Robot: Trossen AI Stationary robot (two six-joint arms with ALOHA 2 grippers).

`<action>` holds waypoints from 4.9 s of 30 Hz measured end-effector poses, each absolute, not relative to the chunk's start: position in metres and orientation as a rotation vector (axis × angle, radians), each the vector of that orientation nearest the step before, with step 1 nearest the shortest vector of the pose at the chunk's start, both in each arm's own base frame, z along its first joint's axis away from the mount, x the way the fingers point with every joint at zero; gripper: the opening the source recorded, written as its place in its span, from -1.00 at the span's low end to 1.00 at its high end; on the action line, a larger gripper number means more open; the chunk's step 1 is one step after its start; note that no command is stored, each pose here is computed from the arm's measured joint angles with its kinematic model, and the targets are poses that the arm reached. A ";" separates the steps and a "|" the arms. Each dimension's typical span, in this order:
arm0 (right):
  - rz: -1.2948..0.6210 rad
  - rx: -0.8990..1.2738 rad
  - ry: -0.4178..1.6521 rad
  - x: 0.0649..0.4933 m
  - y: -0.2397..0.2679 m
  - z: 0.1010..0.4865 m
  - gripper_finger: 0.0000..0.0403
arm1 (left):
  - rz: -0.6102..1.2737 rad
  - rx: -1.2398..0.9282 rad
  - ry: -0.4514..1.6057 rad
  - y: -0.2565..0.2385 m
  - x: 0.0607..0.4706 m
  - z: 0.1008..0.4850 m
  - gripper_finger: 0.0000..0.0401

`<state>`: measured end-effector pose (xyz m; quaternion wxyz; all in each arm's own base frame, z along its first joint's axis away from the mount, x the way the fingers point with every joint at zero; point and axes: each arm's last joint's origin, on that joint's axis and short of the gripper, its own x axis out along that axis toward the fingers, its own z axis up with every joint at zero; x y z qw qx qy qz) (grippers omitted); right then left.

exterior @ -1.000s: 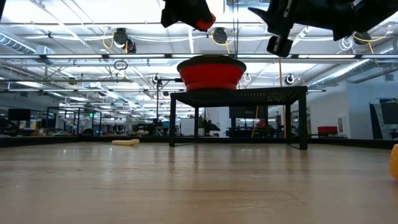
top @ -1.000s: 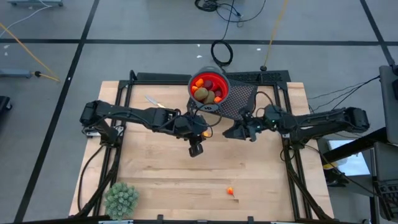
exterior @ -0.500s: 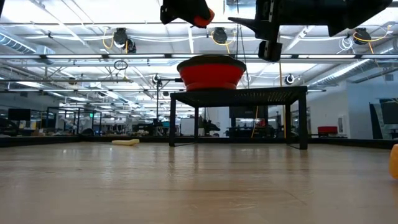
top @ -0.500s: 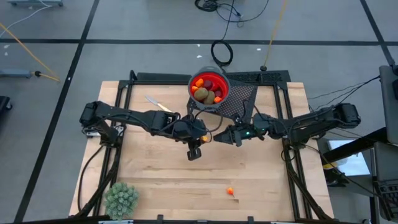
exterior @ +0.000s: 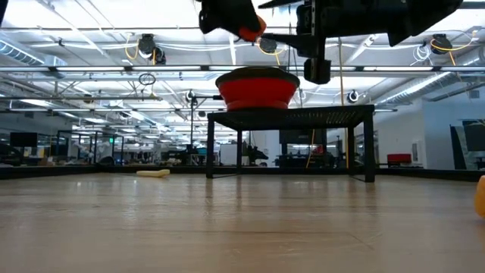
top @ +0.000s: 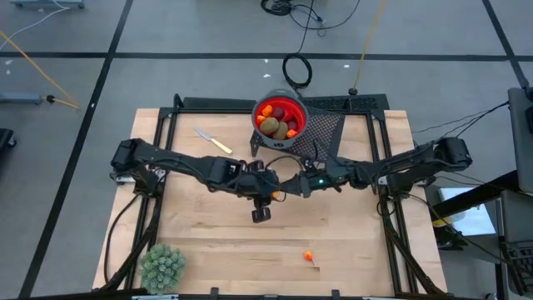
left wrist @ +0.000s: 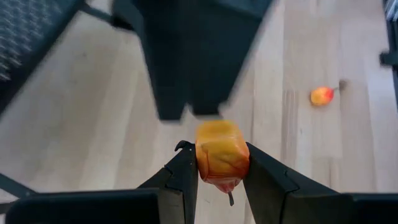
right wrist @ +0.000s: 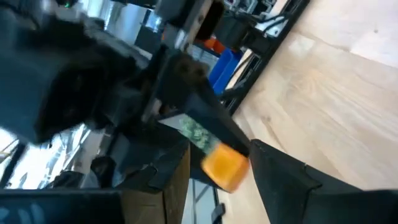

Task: Pick & Place Fruit
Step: Put the top pear into the strainer bowl on the shelf

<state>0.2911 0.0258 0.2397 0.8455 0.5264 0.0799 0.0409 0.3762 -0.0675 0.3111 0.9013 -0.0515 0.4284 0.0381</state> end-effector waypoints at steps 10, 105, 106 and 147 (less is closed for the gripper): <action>0.015 1.138 0.245 0.289 0.027 0.231 -0.21 | 0.092 -0.140 0.911 -0.069 0.383 0.300 -0.47; -0.110 1.158 0.296 0.286 0.033 0.220 -0.58 | 0.168 -0.191 0.849 -0.051 0.401 0.290 -0.47; -0.110 1.157 0.296 0.286 0.033 0.220 -0.58 | 0.168 -0.191 0.850 -0.051 0.401 0.290 -0.46; -0.079 1.028 0.297 0.260 0.028 0.247 -0.58 | 0.425 -0.202 0.985 -0.037 0.352 0.301 0.27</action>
